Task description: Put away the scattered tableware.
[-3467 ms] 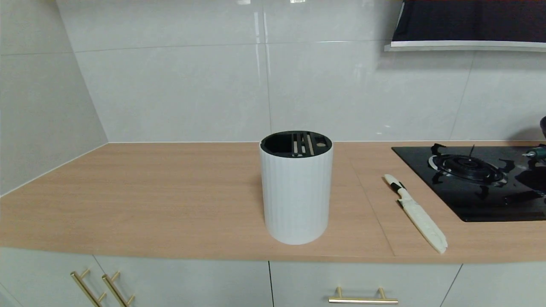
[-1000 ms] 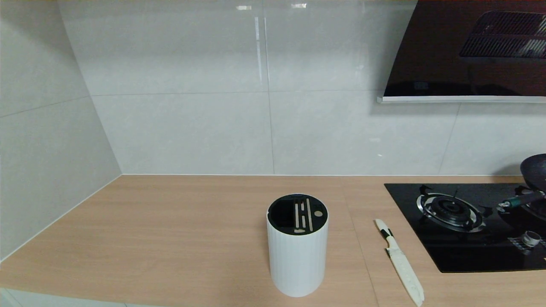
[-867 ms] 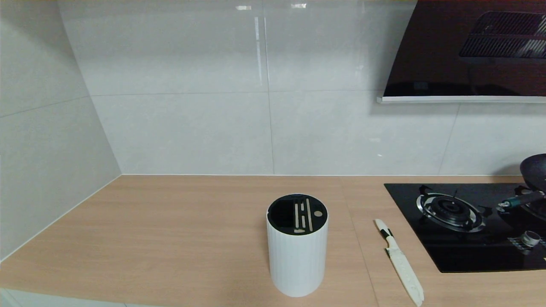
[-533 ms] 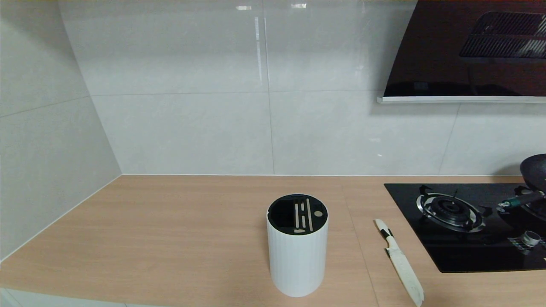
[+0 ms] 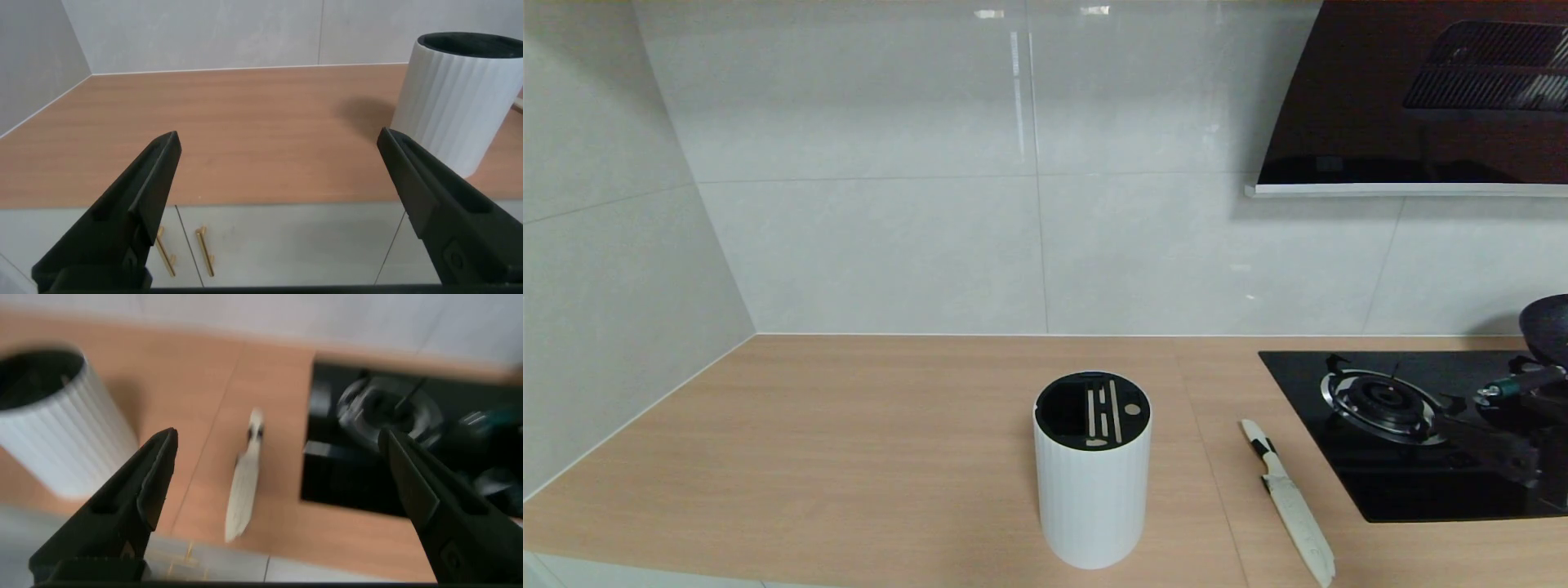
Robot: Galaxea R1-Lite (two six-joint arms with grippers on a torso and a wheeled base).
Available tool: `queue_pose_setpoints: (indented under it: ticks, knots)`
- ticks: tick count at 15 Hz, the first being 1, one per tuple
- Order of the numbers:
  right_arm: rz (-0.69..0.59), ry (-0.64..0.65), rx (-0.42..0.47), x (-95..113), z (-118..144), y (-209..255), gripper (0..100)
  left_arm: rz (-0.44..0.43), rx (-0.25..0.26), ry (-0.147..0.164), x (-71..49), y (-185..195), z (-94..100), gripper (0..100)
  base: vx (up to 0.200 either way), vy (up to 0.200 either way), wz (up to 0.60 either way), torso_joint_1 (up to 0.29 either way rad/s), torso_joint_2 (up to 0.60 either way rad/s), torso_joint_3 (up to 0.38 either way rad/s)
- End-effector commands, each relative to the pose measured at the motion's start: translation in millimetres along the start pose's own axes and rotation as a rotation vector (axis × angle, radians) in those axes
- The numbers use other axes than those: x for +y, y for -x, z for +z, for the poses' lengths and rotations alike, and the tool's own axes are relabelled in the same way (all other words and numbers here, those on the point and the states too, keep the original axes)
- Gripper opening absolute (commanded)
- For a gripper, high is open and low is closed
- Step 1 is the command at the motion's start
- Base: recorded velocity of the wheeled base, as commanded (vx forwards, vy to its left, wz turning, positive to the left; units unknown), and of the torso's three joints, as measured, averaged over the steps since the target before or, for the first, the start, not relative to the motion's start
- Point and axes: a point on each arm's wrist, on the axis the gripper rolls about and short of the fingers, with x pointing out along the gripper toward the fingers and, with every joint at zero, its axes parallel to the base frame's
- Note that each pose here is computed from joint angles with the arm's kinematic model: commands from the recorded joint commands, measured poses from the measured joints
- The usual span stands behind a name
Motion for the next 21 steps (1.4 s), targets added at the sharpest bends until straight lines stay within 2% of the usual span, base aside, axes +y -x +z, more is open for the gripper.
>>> queue_pose_setpoints:
  ticks: [1, 4, 10, 16, 21]
  knots:
    - [0.065, 0.007, 0.182, 9.3, -8.1, -61.1, 100, 0.001, 0.000, 0.001, 0.0, 0.0, 0.0, 100, 0.000, 0.000, 0.00, 0.000, 0.00, 0.000]
    - [0.069, -0.020, 0.248, 11.5, -26.2, -113.8, 100, 0.001, 0.000, 0.000, 0.0, 0.0, 0.0, 100, 0.000, 0.000, 0.00, 0.000, 0.00, 0.000]
    - [0.070, -0.030, 0.373, 13.2, -68.2, -170.5, 100, 0.001, -0.002, 0.000, 0.0, 0.1, 0.4, 100, 0.000, 0.000, 0.00, 0.000, 0.00, 0.000]
    - [0.018, 0.009, 0.420, 25.0, -118.6, -215.3, 100, 0.001, 0.000, 0.001, 0.0, 0.0, 0.0, 100, 0.000, 0.000, 0.00, 0.000, 0.00, 0.000]
    - [0.024, 0.006, 0.438, 26.9, -131.7, -231.9, 100, 0.001, 0.000, 0.000, 0.0, 0.0, 0.0, 100, 0.000, 0.000, 0.00, 0.000, 0.00, 0.000]
